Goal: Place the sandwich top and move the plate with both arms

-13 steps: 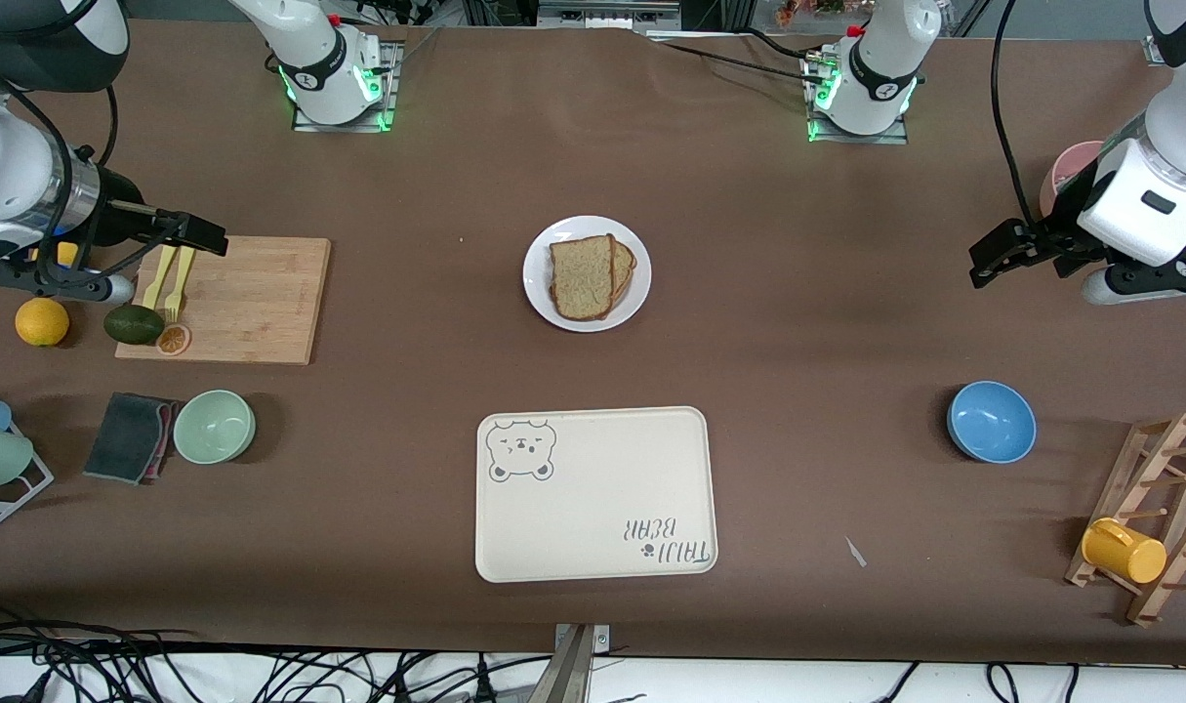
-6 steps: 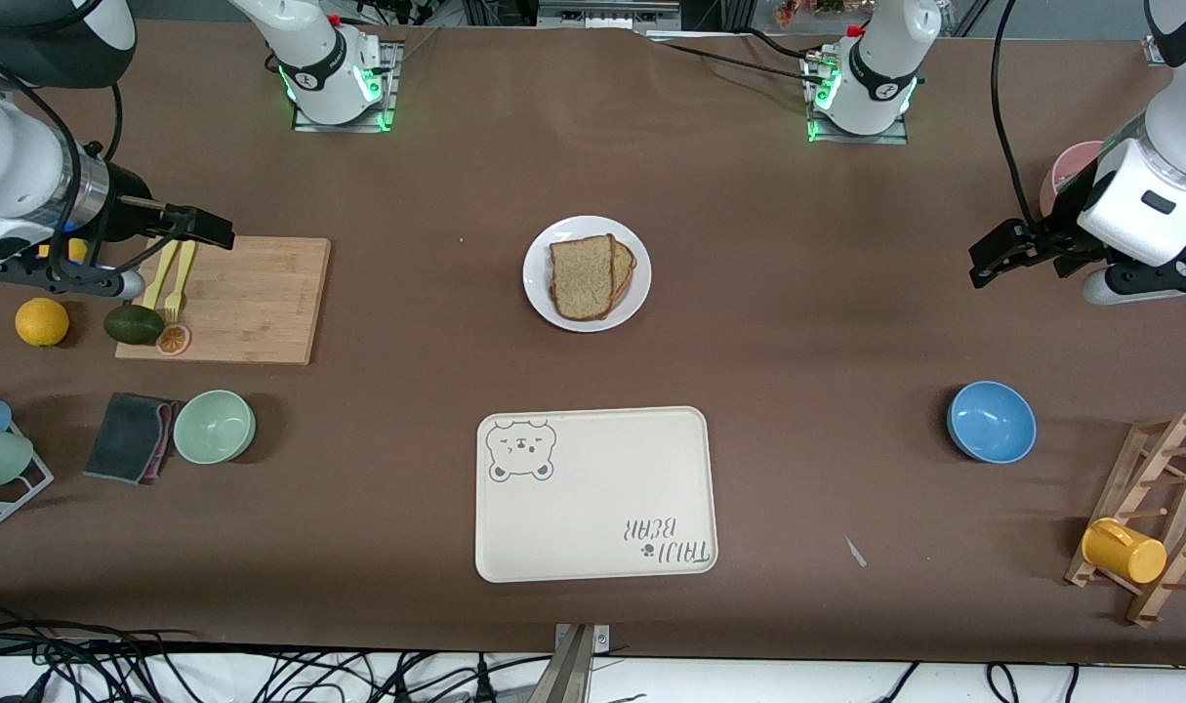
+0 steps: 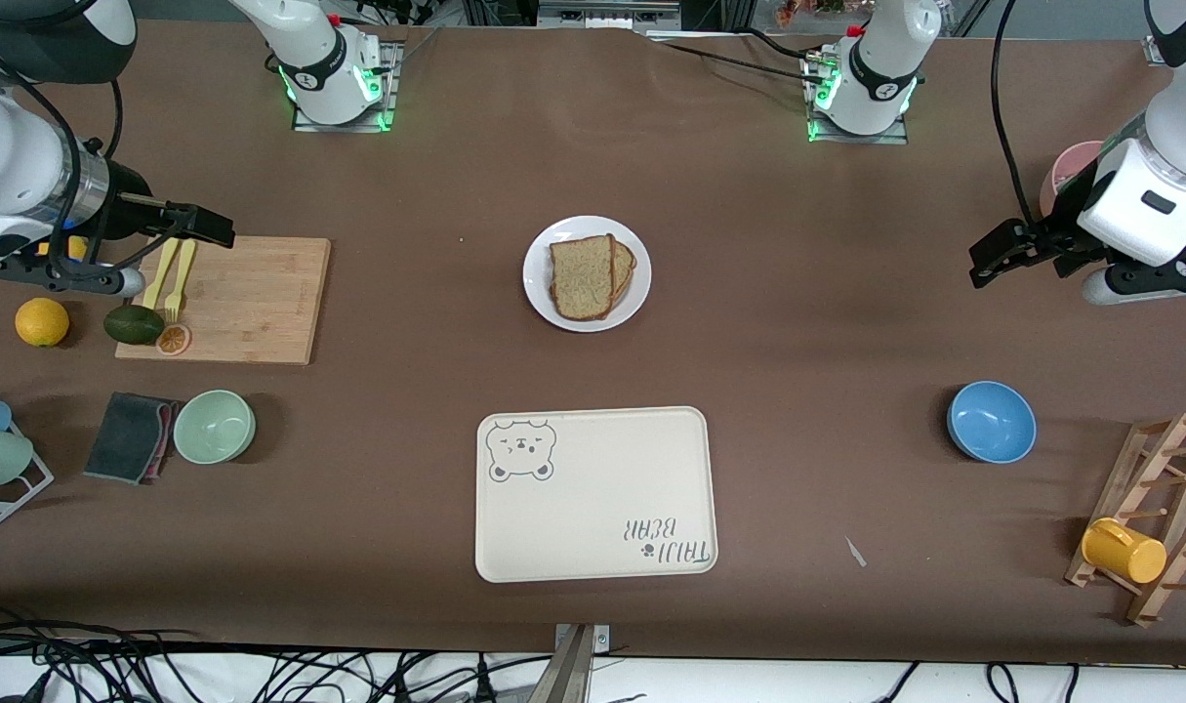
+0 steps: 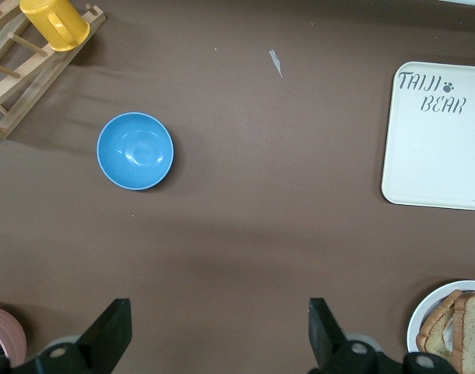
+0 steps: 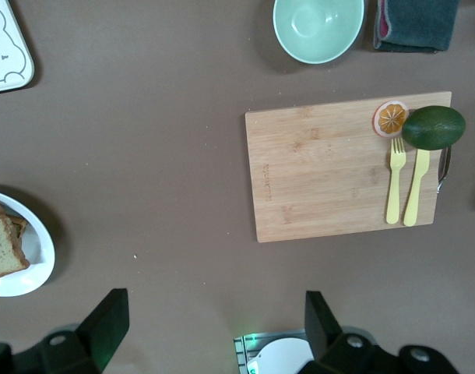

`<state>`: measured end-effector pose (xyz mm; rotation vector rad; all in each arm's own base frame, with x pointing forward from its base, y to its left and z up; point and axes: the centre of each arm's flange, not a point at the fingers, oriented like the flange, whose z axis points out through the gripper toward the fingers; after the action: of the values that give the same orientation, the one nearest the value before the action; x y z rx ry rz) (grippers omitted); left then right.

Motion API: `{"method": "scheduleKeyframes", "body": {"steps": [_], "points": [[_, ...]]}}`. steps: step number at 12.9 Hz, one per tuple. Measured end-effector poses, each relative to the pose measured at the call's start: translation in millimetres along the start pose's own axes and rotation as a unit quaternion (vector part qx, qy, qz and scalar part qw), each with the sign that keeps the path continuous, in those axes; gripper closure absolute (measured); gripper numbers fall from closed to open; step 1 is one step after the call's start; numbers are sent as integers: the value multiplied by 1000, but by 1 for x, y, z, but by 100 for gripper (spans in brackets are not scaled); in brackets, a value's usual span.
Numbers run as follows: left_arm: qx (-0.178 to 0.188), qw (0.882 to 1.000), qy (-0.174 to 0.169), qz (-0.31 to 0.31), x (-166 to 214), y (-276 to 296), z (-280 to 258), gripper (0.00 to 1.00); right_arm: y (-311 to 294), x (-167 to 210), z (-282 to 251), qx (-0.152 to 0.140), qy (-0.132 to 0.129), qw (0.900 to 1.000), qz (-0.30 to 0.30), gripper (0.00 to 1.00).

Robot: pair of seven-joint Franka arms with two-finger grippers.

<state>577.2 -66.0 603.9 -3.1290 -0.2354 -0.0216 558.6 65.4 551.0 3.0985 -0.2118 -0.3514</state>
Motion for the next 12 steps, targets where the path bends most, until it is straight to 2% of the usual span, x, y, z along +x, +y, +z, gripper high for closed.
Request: {"method": "scheduleKeyframes", "body": {"steps": [7, 12], "points": [[0, 1000, 0, 0, 0, 0, 0, 0, -1, 0, -1, 1, 3, 1000, 0, 0], [0, 1000, 0, 0, 0, 0, 0, 0, 21, 6, -7, 5, 10, 1000, 20, 0]]}}
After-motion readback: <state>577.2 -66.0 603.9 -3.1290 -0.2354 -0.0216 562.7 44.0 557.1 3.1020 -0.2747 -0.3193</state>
